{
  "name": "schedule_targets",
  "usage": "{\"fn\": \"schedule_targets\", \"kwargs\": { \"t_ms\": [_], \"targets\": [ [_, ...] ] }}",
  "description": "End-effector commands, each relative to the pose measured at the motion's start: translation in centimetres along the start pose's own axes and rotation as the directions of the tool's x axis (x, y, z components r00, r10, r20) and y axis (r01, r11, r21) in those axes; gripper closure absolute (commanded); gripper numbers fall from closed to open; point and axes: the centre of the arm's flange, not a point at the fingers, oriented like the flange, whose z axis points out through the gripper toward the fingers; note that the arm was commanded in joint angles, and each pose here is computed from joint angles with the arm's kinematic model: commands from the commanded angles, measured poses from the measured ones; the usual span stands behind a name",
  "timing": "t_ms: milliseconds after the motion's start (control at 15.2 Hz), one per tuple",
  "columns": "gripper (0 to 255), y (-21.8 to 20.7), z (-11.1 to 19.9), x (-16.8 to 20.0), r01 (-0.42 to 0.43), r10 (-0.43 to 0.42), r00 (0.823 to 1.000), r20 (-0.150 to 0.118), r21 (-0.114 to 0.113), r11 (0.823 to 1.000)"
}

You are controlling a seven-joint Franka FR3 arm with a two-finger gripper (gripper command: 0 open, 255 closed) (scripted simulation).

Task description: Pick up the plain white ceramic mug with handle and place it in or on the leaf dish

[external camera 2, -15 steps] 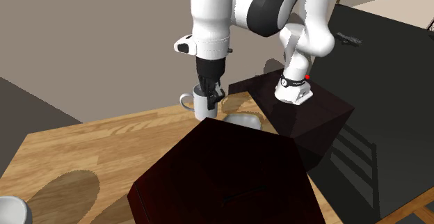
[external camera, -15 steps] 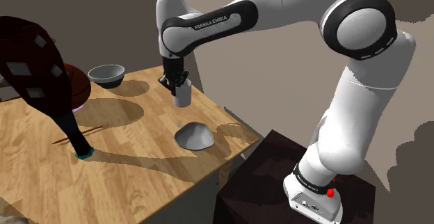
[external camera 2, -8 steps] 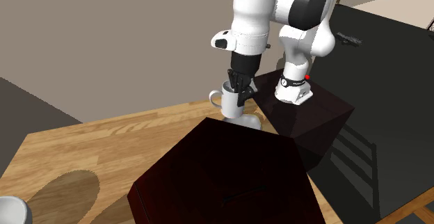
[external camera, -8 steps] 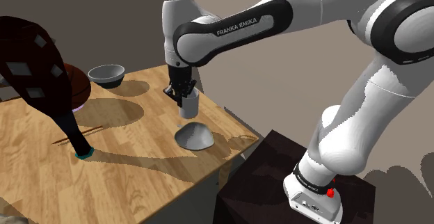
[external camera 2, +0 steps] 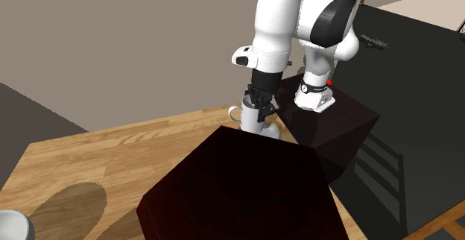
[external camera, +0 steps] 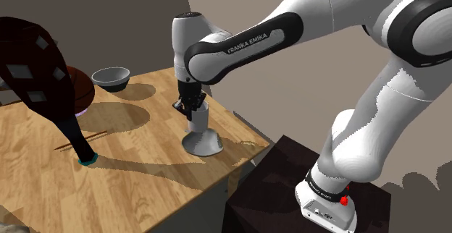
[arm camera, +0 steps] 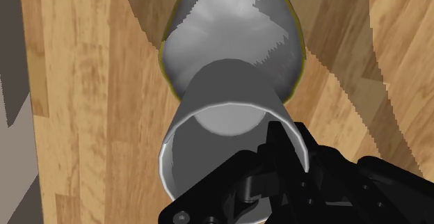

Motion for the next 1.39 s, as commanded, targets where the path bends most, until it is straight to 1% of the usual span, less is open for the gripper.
{"fn": "schedule_targets", "kwargs": {
  "t_ms": [0, 594, 1122, 1188, 1320],
  "targets": [
    [255, 0.0, 1.1, 0.0, 0.0, 0.0, 1.0, -0.001, 0.0, 1.0],
    [255, 0.0, 5.9, -0.2, 0.0, 0.0, 1.0, -0.001, 0.0, 1.0],
    [255, 0.0, 5.9, -0.2, 0.0, 0.0, 1.0, -0.001, 0.0, 1.0],
    [0, 0.0, 5.9, -0.2, 0.0, 0.0, 1.0, -0.001, 0.0, 1.0],
    [0, 0.0, 5.9, -0.2, 0.0, 0.0, 1.0, -0.001, 0.0, 1.0]
  ]
}}
